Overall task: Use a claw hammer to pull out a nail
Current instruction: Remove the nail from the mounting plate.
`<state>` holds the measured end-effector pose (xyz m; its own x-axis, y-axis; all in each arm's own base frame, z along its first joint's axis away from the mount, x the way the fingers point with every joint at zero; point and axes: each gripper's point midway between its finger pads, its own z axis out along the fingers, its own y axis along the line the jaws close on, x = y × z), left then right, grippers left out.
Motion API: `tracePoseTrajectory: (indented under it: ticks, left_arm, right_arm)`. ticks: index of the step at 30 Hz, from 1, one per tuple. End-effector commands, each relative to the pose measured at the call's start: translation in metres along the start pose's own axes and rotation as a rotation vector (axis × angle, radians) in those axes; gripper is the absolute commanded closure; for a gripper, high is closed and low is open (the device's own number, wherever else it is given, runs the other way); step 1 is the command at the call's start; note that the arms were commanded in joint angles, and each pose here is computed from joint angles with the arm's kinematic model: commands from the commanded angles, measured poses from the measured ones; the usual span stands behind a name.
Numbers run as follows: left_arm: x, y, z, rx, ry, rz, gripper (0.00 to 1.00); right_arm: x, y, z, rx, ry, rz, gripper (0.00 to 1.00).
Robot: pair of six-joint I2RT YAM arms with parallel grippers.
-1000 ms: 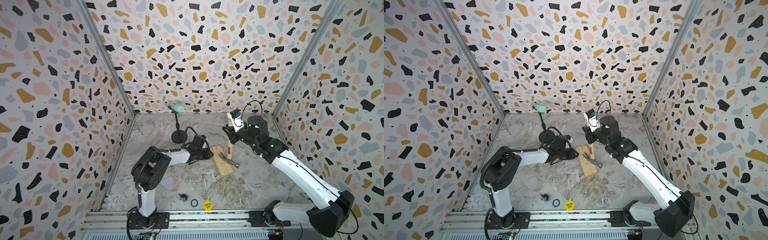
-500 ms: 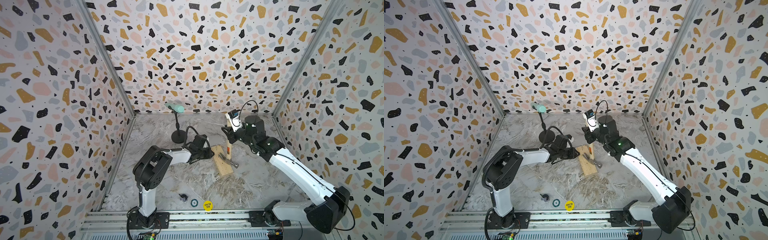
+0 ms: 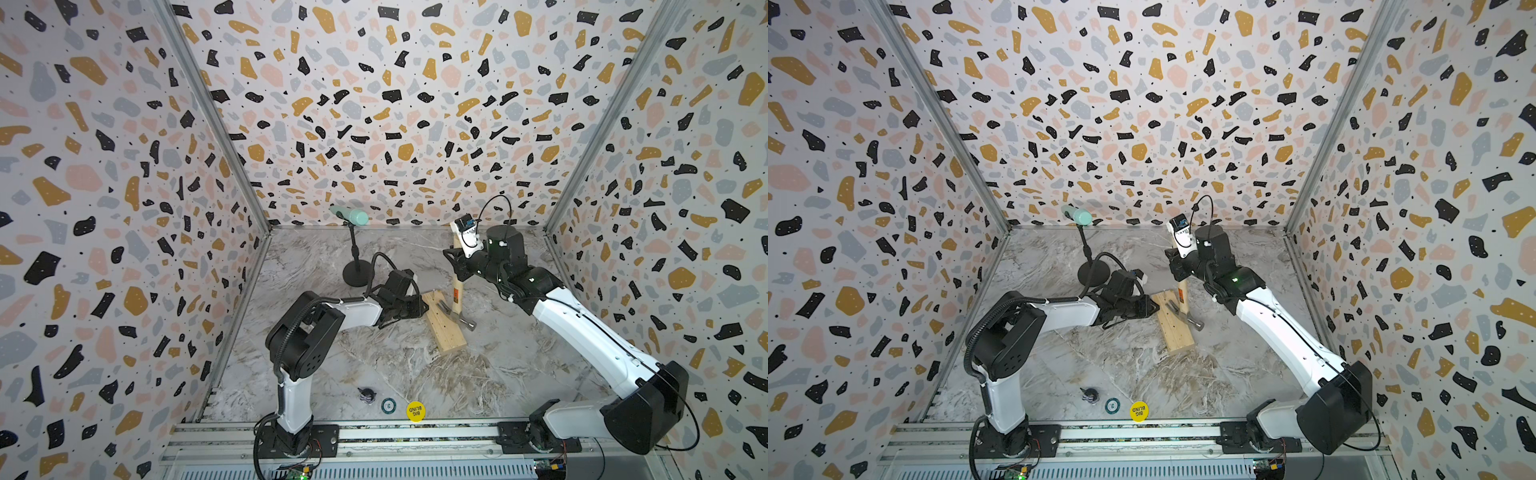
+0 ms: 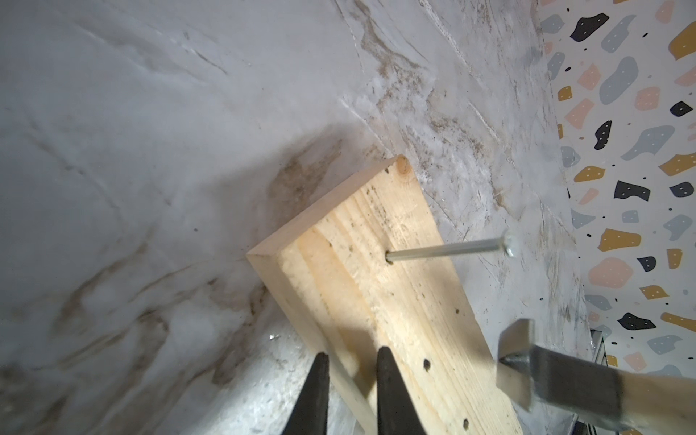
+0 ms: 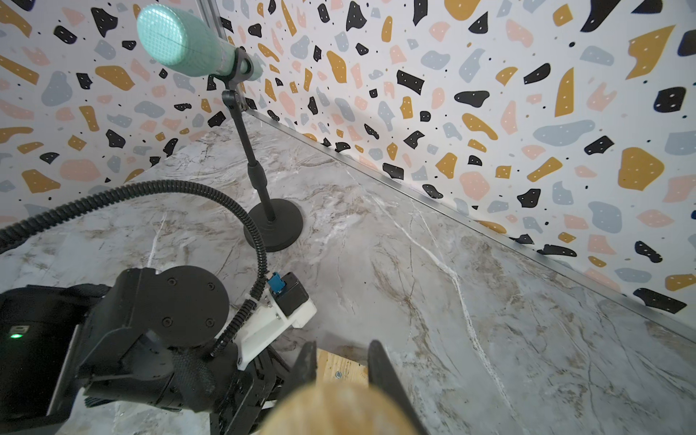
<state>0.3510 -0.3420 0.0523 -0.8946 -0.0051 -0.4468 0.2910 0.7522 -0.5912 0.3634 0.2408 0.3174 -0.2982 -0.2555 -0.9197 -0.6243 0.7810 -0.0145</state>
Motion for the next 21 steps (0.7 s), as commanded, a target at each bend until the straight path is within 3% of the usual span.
tracePoseTrajectory:
  ticks: [1,21]
  left_arm:
    - [0.017,0.014,0.007,-0.033,0.04,-0.022,0.81]
    - [0.02,0.014,0.006,-0.031,0.041,-0.029,0.81]
  right_arm:
    - [-0.067,-0.004,-0.023,0.01,-0.206,-0.025,1.0]
    - [-0.061,-0.013,0.01,0.013,-0.163,-0.025,1.0]
